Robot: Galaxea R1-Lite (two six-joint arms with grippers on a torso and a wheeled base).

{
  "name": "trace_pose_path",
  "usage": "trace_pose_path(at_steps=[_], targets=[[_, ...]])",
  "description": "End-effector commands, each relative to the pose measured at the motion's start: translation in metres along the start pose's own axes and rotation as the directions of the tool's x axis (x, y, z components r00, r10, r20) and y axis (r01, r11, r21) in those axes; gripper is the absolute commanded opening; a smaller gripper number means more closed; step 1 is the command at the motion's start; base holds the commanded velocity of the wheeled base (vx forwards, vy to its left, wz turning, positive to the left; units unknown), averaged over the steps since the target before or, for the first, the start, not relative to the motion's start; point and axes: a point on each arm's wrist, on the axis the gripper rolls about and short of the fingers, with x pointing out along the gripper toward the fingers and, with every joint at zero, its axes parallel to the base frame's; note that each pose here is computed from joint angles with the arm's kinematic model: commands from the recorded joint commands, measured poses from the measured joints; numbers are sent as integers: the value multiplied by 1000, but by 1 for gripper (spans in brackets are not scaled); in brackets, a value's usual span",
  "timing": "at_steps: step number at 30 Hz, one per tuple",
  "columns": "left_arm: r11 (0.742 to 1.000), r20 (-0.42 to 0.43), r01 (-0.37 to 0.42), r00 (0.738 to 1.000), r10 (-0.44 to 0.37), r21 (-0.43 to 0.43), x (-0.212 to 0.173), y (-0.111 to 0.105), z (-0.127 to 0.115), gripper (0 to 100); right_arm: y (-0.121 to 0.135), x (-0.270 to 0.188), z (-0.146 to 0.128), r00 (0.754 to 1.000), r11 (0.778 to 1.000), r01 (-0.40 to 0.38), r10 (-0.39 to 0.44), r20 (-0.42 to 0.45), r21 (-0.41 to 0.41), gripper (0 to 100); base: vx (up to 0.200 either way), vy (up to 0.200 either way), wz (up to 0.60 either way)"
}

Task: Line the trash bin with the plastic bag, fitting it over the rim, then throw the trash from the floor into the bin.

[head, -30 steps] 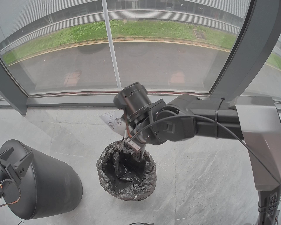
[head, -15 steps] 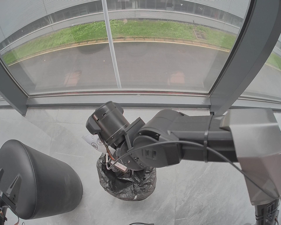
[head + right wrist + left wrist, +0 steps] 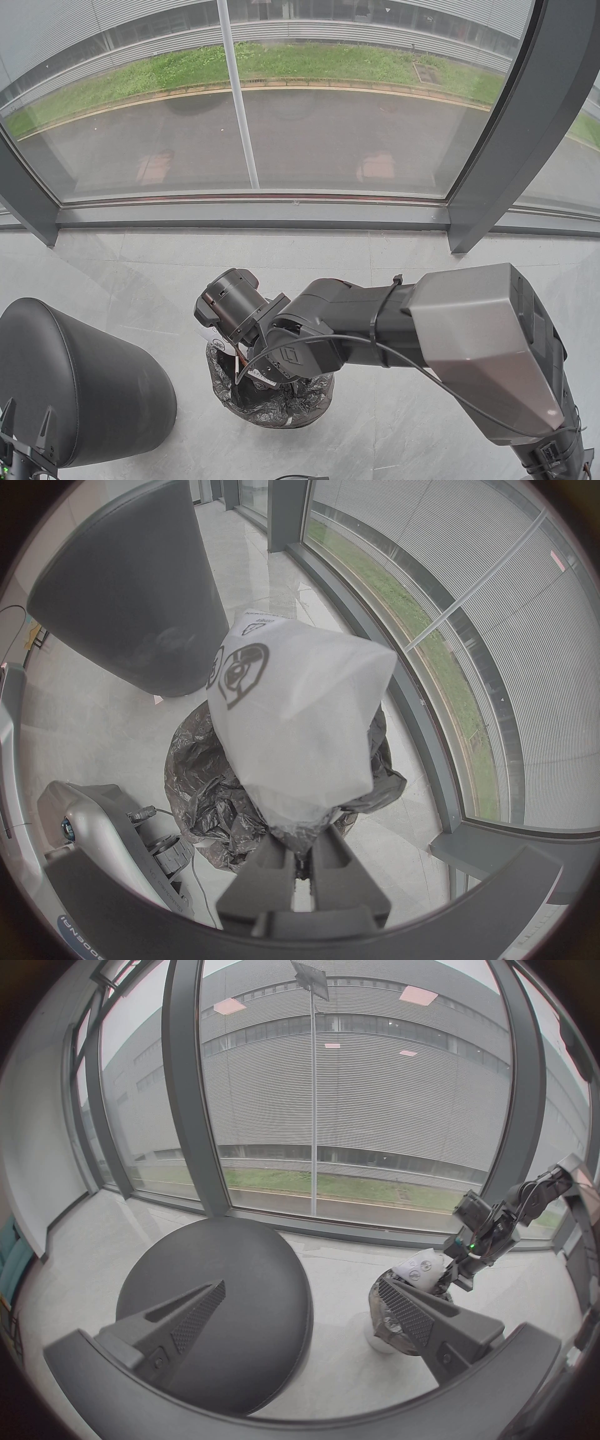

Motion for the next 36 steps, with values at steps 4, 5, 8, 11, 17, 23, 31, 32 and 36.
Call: trace_pose_path(at_steps=[4,5,8,11,17,23,31,32,36], targets=[[999,11,-42,999,41,9,0,1,-20,100,-3,24,-9,999,1000,-1,2,-48,10,0,0,0,0],[999,10,-37,999,37,10,0,1,-20,100,-3,28,-11,998,1000,-4,4,-56,12,0,0,0,0],[1000,8,-16,1000,16,14,0,0,-20,100,-2,34,-11,999,1000,-1,2,-54,16,0,0,0,0],[998,3,50,999,-50,37,-1,-1,-20,100,-1,39,-12,999,1000,3,-2,-46,21,0,0,0,0],[987,-4,140,990,-140,80,-1,-3,-20,100,-2,40,-12,999,1000,5,-4,-45,23,0,0,0,0],[996,3,84,996,-84,-29,0,-2,-20,100,-2,40,-12,999,1000,4,-3,-43,24,100,0,0,0],[986,76,-118,989,127,-116,0,3,-15,100,-2,44,-7,1000,999,19,-19,-2,50,100,0,0,0],[984,76,-123,988,133,-126,0,3,-15,100,-2,44,-6,1000,998,21,-22,9,57,100,0,0,0],[986,76,-120,989,129,-114,0,3,-15,100,8,43,1,998,997,21,-25,60,69,100,0,0,0]])
